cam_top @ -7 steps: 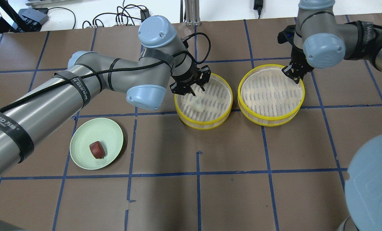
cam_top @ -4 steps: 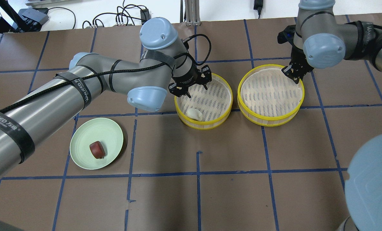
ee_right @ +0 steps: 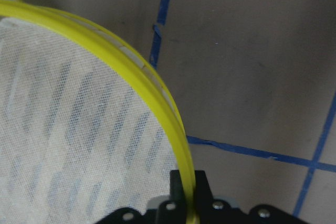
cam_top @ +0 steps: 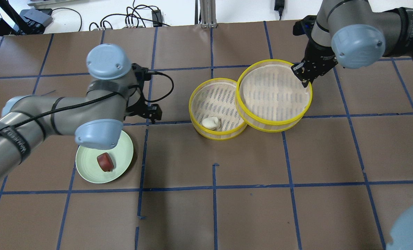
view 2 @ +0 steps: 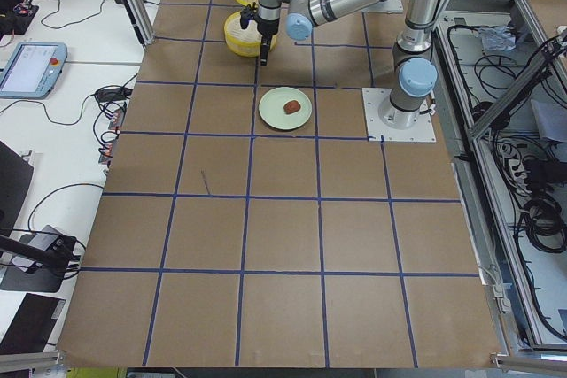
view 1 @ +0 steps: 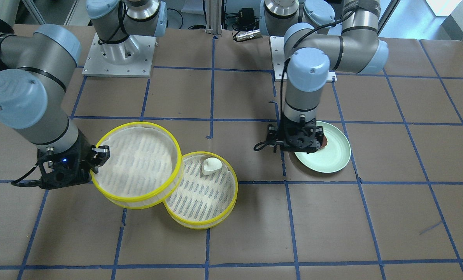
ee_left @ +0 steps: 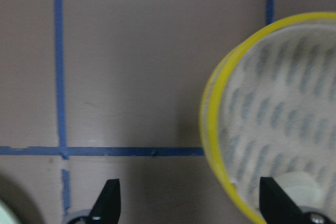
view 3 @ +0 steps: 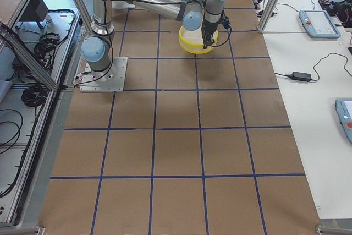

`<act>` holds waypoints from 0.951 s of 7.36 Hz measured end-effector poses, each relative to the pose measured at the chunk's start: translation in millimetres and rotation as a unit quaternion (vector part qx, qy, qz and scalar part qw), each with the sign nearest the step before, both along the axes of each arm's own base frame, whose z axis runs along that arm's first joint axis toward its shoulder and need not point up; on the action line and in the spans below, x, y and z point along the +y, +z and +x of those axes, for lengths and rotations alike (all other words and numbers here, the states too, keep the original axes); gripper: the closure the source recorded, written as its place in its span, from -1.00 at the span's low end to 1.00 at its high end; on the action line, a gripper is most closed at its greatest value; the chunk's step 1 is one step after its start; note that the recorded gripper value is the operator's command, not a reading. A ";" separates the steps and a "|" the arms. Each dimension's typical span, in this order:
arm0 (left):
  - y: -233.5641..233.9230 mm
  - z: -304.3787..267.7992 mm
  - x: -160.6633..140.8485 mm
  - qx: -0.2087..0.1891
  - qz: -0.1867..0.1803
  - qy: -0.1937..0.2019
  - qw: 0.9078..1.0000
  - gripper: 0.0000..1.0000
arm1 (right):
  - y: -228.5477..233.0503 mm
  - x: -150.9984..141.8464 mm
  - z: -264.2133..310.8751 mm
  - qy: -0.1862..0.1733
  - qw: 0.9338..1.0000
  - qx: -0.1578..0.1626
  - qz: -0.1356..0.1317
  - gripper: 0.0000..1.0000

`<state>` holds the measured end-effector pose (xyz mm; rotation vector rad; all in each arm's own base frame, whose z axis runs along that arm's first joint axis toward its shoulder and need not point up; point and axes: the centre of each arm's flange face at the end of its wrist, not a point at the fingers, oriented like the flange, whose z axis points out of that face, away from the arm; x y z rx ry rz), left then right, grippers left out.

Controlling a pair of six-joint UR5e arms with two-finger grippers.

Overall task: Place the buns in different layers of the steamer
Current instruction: 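Stack the top tier onto the bottom tier with right gripper while left gripper returns, then grasp the red-brown bun on the plate with left gripper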

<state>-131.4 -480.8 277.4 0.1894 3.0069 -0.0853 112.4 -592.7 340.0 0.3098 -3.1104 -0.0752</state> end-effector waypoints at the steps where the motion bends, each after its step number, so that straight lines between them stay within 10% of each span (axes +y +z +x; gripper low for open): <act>1: -8.4 48.6 16.2 -0.004 0.020 -0.002 1.000 -1.00 | -0.5 2.8 39.0 -0.025 1.000 -0.007 -0.012 0.73; 5: -59.6 111.2 28.7 0.009 0.091 0.015 0.996 -0.83 | -39.0 8.3 127.0 -0.071 0.997 -0.001 -0.020 0.71; 6: -73.1 112.8 27.6 0.012 0.106 0.017 0.994 -0.40 | -46.5 7.0 129.4 -0.077 0.997 0.004 -0.016 0.71; 7: -82.4 113.3 27.2 0.014 0.117 0.020 0.993 0.59 | -49.5 4.1 130.1 -0.083 0.996 0.007 -0.016 0.72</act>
